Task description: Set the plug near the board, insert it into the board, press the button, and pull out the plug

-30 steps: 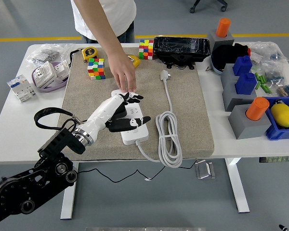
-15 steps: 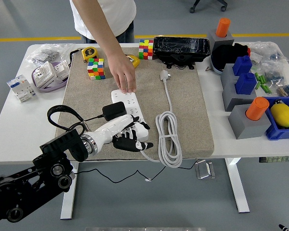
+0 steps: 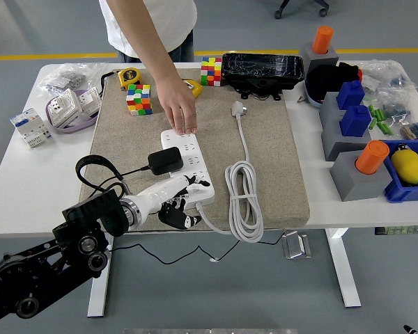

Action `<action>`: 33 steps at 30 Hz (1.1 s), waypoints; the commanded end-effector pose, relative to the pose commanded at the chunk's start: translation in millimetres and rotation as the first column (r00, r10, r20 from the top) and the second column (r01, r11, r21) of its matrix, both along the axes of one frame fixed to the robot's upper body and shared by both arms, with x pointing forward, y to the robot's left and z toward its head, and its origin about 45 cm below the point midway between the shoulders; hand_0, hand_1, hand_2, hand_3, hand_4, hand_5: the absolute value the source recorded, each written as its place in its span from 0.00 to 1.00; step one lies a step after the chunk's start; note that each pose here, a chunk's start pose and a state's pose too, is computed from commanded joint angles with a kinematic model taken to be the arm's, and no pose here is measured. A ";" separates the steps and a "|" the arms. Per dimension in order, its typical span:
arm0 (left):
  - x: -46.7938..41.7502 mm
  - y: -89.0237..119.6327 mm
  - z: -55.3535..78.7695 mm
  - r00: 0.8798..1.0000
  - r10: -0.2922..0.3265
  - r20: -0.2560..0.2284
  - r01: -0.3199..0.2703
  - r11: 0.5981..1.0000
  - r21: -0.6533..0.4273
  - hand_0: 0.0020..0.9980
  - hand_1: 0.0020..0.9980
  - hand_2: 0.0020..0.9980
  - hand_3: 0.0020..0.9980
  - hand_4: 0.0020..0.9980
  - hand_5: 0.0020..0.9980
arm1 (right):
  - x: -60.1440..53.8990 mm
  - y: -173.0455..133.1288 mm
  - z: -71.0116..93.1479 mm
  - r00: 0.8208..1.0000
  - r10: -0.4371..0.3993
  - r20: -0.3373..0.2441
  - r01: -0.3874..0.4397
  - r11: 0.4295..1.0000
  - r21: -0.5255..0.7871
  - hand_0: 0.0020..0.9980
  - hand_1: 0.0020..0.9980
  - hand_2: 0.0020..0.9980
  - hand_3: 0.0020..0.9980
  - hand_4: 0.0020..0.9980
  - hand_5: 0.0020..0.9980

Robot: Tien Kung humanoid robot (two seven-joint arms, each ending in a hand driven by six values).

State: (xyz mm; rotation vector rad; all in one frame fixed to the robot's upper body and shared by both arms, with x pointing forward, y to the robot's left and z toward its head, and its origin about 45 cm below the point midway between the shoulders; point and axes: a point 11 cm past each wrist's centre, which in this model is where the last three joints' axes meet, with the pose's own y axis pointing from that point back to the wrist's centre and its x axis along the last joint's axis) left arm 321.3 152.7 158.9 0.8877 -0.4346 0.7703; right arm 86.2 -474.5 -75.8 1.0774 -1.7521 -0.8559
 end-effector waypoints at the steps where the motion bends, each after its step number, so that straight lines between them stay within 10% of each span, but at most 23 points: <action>1: 0.7 1.5 -1.5 1.000 0.005 -0.001 -0.005 1.000 0.002 0.07 0.07 0.14 0.88 0.67 0.00 | 0.1 -0.1 0.1 1.000 -0.001 0.000 0.001 1.000 0.000 0.59 0.62 0.62 0.55 0.93 0.48; 33: 3.2 15.9 -18.4 0.999 0.045 -0.012 -0.044 0.998 0.053 0.07 0.08 0.14 0.86 0.66 0.00 | -0.3 0.6 -0.2 1.000 0.001 0.000 -0.001 1.000 0.001 0.60 0.62 0.61 0.55 0.93 0.48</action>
